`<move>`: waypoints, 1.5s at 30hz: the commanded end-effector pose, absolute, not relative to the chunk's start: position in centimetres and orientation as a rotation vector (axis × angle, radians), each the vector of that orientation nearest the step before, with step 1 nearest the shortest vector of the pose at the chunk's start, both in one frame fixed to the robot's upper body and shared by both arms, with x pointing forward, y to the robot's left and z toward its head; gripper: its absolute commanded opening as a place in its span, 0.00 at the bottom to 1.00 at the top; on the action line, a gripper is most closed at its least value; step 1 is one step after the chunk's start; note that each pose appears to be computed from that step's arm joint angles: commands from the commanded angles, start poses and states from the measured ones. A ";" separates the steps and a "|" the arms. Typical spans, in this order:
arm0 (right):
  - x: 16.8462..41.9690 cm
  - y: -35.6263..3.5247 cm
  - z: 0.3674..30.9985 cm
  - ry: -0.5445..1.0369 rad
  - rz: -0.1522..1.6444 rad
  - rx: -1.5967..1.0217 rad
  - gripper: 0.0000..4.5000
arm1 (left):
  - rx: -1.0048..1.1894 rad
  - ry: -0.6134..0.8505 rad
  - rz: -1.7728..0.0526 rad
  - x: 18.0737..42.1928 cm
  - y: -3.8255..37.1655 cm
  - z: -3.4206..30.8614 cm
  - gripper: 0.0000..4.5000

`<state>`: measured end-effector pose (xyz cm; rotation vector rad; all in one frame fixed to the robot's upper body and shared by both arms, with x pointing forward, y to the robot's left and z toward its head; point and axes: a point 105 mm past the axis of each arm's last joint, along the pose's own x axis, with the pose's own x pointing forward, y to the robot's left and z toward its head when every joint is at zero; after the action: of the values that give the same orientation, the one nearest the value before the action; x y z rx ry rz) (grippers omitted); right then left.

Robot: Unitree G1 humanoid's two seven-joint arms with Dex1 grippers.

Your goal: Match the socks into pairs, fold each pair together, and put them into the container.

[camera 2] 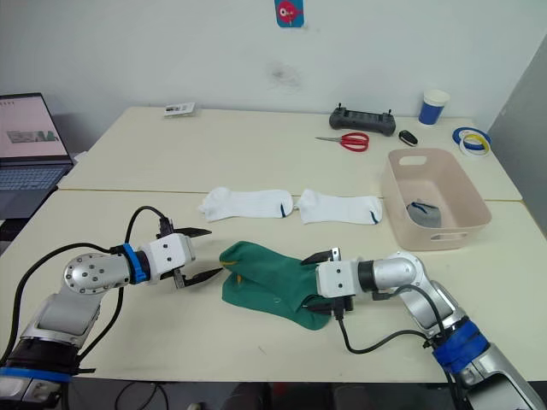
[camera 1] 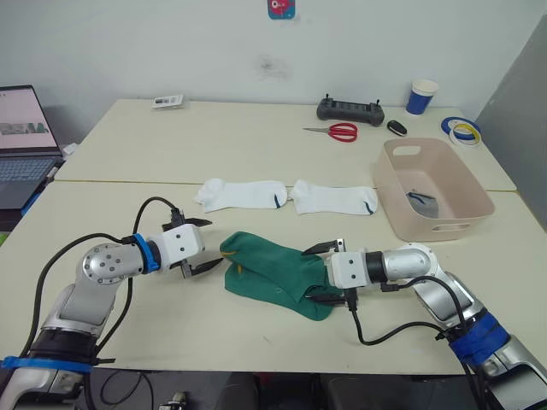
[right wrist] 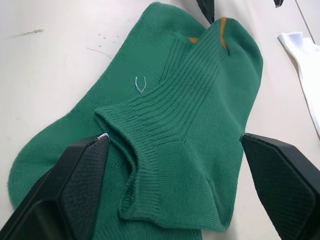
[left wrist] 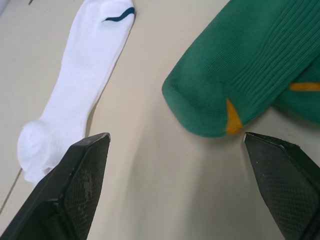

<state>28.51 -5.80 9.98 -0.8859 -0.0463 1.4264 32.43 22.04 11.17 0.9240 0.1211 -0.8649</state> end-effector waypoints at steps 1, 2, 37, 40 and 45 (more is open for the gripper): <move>28.8 -5.5 10.8 -0.090 1.413 -0.905 1.00 | 0.954 0.067 -0.853 33.3 21.7 11.7 0.99; 28.9 -5.4 10.8 -0.092 1.411 -0.901 0.96 | 0.953 0.059 -0.857 33.6 21.4 11.6 1.00; 26.1 -6.3 18.3 0.067 1.548 -0.417 0.00 | 0.769 0.074 -1.213 29.4 18.6 18.4 0.00; 25.2 -6.7 18.4 0.153 1.570 -0.285 0.00 | 0.659 0.214 -1.312 26.8 18.4 19.2 0.00; 23.4 -7.3 18.0 0.313 1.582 -0.065 0.00 | 0.512 0.416 -1.408 23.6 17.9 19.4 0.00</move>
<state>24.28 -7.23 17.27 -0.0884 0.3139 1.5617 24.31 18.18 18.59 0.5366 0.4084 -1.3859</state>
